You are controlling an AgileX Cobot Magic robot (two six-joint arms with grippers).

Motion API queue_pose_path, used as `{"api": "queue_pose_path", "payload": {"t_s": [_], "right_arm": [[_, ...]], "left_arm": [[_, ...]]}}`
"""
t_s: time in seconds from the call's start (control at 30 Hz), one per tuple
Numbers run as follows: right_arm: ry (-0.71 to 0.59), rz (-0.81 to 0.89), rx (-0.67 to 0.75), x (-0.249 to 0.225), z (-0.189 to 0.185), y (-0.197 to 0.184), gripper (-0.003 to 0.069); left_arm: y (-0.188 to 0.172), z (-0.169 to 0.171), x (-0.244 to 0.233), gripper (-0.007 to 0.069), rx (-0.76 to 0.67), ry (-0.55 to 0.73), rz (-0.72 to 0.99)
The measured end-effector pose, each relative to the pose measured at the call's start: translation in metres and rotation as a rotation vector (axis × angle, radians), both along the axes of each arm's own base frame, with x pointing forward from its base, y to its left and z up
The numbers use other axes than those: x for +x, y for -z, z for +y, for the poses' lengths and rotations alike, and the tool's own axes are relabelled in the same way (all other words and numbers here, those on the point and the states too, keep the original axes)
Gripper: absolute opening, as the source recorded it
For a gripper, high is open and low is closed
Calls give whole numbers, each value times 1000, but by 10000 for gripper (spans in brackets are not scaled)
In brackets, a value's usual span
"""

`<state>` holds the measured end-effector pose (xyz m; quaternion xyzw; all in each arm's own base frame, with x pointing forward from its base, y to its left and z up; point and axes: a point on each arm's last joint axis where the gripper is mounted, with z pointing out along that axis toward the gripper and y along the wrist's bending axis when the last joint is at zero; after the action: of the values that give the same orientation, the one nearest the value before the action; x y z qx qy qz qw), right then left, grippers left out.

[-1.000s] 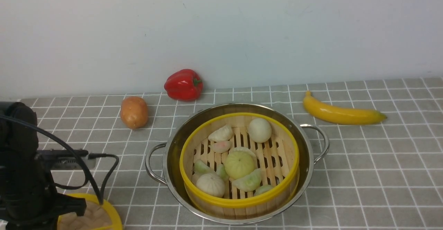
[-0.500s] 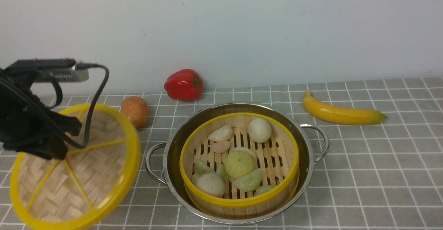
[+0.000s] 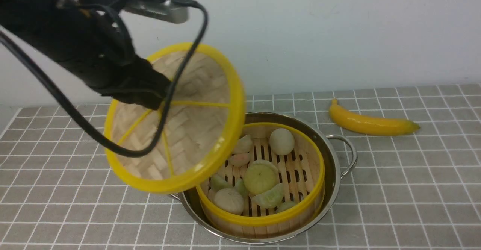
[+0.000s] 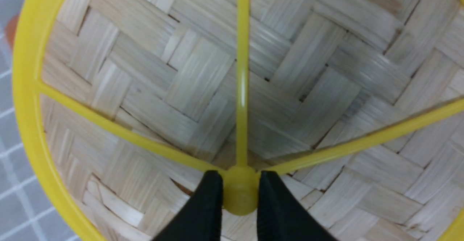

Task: Place the steamer in the pot on the grey tablecloth, and put the lid on the steamer.
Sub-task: 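Place the yellow bamboo steamer lid onto the steamer in the pot with the left gripper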

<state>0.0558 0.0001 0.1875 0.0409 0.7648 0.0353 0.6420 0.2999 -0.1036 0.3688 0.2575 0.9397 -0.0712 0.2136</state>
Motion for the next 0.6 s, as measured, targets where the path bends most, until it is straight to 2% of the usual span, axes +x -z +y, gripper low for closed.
{"api": "queue_pose_path", "payload": {"t_s": [0.13,0.23,0.27,0.6], "right_arm": [[0,0,0,0,0,0,243],[0,0,0,0,0,0,243],[0,0,0,0,0,0,243],[0,0,0,0,0,0,243]], "left_arm": [[17,-53,7,113,96,188,2],[29,-71,9,113,174,271,-3],[39,-84,11,113,214,334,-12],[55,-102,17,113,248,500,-52]]}}
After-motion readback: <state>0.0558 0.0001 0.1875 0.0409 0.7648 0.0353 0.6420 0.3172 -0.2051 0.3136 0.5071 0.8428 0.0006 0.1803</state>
